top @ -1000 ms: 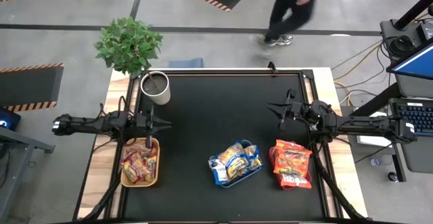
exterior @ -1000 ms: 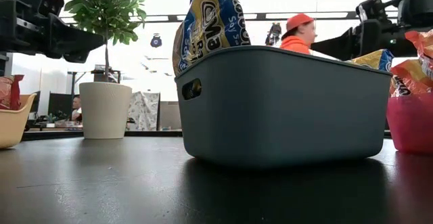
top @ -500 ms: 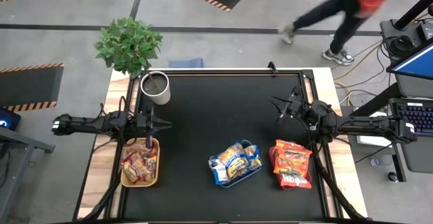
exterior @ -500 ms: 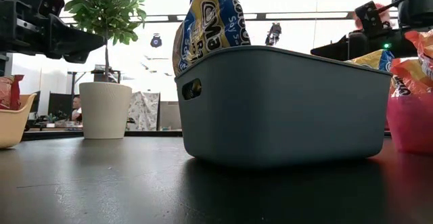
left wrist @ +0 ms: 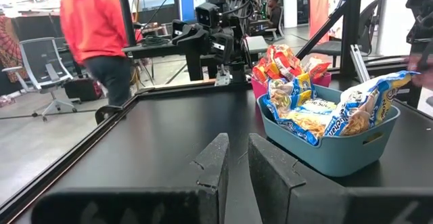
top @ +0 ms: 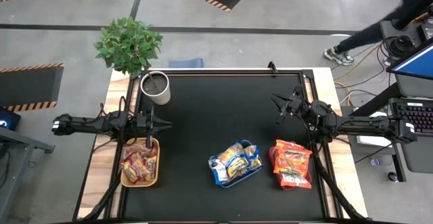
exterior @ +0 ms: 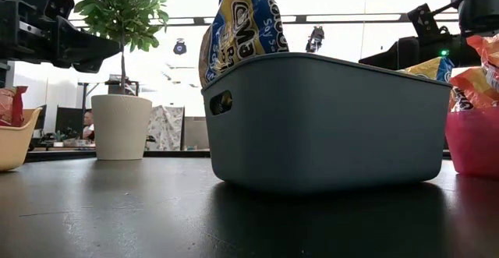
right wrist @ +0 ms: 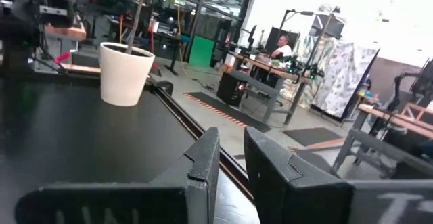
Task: Sort Maruchan noodles
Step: Return to Home Position
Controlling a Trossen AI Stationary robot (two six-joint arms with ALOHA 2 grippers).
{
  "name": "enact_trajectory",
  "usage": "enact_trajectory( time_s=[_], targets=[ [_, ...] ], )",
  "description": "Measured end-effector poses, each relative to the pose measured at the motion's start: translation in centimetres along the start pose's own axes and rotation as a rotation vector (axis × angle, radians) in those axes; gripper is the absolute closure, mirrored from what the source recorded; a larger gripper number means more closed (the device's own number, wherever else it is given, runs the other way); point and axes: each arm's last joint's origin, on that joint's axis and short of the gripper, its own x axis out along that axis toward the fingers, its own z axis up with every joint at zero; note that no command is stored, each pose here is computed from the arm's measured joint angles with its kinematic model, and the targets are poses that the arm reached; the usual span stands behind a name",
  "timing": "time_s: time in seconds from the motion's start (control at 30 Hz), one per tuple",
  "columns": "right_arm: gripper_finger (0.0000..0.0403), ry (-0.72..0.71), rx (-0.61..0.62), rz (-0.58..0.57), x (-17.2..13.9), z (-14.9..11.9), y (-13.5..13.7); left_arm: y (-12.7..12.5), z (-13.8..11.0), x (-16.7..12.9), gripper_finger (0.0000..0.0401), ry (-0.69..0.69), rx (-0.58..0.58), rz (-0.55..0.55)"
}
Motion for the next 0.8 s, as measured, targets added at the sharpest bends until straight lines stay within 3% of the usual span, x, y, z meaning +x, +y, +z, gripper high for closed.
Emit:
enact_trajectory(
  time_s=[0.8],
  targets=[
    [0.0344, 0.000, 0.025, 0.000, 0.00, 0.00, 0.00, 0.00, 0.01, 0.00, 0.0361, 0.000, 0.000, 0.000]
  ],
)
